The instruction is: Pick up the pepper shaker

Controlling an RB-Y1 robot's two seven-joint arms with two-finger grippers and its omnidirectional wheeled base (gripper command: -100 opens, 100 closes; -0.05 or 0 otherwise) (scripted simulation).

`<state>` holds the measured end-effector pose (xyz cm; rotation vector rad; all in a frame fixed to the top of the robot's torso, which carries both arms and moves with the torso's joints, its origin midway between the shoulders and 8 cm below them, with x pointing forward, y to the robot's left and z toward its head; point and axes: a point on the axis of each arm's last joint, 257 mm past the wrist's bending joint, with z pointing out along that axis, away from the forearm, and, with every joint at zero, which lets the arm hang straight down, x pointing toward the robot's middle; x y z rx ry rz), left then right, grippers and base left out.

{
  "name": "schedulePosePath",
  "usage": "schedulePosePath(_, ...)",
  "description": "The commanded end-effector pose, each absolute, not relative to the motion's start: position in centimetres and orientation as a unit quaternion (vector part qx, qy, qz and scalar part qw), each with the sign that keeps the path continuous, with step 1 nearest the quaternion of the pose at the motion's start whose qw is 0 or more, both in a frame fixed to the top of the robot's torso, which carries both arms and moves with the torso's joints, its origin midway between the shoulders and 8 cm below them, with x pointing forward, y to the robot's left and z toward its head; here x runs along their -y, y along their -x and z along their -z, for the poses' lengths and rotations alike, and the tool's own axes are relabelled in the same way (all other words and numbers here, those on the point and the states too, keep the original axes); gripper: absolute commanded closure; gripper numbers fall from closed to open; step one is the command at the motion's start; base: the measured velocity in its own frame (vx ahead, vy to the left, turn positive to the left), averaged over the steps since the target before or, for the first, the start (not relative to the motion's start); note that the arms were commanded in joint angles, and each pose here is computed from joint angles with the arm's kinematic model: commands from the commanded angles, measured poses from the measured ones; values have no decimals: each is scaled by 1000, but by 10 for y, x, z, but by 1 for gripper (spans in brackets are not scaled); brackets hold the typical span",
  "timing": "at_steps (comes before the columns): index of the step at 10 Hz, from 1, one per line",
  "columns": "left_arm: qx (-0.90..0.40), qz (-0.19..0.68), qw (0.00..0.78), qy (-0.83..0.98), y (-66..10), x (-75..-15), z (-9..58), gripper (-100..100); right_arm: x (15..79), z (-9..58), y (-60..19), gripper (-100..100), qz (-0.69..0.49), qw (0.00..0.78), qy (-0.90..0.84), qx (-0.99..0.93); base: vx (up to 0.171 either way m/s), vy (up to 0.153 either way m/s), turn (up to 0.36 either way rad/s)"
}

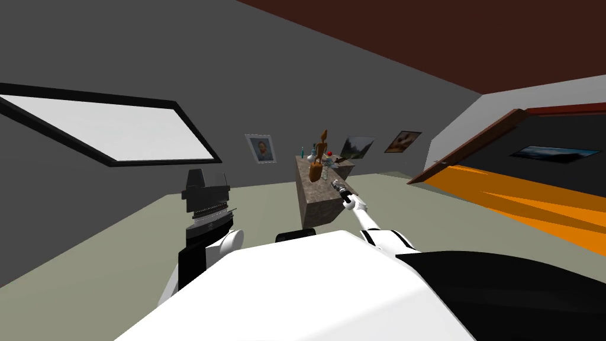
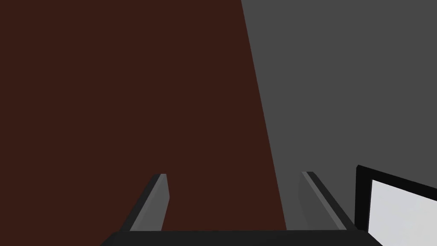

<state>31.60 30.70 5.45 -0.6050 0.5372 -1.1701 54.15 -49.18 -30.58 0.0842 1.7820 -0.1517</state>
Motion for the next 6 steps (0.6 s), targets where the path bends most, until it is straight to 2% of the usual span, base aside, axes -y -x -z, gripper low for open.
schedulePosePath(1,-246,537,758,278,-316,-307,-55,0,492,306,-541,100,66,625,-37,-777,0,0,0)
schedulePosePath(5,-247,537,758,278,-316,-307,-55,0,492,306,-541,100,66,625,-37,-777,0,0,0)
schedulePosePath(6,-247,537,758,278,-316,-307,-55,0,492,306,-541,0,66,625,-37,-777,0,0,0)
